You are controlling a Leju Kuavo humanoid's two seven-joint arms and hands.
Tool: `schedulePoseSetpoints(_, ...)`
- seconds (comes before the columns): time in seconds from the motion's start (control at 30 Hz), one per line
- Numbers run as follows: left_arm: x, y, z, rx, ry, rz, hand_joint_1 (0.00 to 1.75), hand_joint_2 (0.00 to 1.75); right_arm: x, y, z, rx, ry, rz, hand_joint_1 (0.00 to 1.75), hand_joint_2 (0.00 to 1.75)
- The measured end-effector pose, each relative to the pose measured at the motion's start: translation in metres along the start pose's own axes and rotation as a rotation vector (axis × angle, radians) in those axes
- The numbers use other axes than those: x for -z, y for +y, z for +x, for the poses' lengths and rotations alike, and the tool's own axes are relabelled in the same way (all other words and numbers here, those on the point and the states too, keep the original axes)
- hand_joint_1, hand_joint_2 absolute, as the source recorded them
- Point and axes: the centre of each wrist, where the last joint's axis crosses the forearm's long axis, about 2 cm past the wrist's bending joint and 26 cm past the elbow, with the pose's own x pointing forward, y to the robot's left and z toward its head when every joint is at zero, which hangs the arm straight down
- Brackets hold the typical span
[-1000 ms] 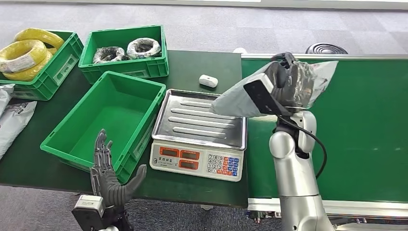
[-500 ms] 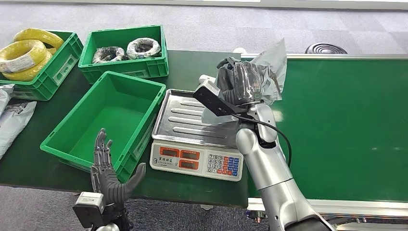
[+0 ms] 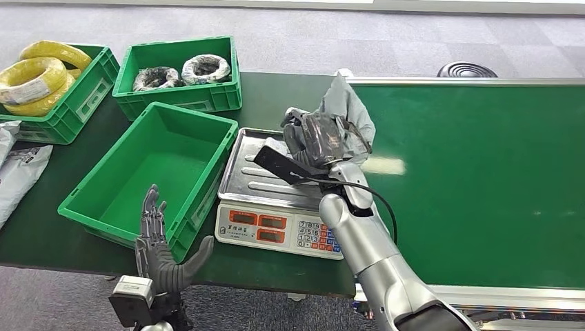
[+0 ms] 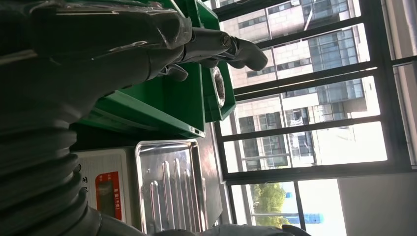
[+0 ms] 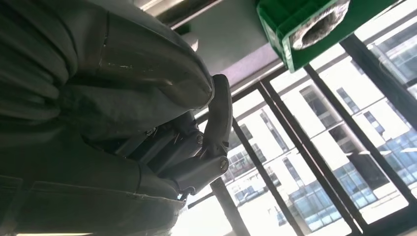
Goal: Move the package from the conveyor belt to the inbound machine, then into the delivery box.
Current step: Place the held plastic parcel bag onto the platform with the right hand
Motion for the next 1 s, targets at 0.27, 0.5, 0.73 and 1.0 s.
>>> schedulePoseSetpoints(0.27,0.0,-0.002,-0.001,-0.001,0.002,-0.007,0.0,1.75,-0.007,0.02,-0.01,0.231,0.066,0.109,0.0,1.75)
schedulePoseSetpoints(0.5,0.0,-0.002,-0.001,0.005,0.009,-0.007,0.0,1.75,-0.011,0.028,-0.014,0.267,0.135,0.122,0.0,1.75)
schedulePoseSetpoints(0.73,-0.003,-0.002,0.0,0.008,0.017,-0.008,0.0,1.75,-0.014,0.031,-0.016,0.294,0.162,0.118,0.0,1.75)
schedulePoseSetpoints(1.0,-0.005,-0.001,0.001,0.014,0.016,-0.008,0.0,1.75,-0.014,0.03,-0.017,0.309,0.162,0.084,0.0,1.75)
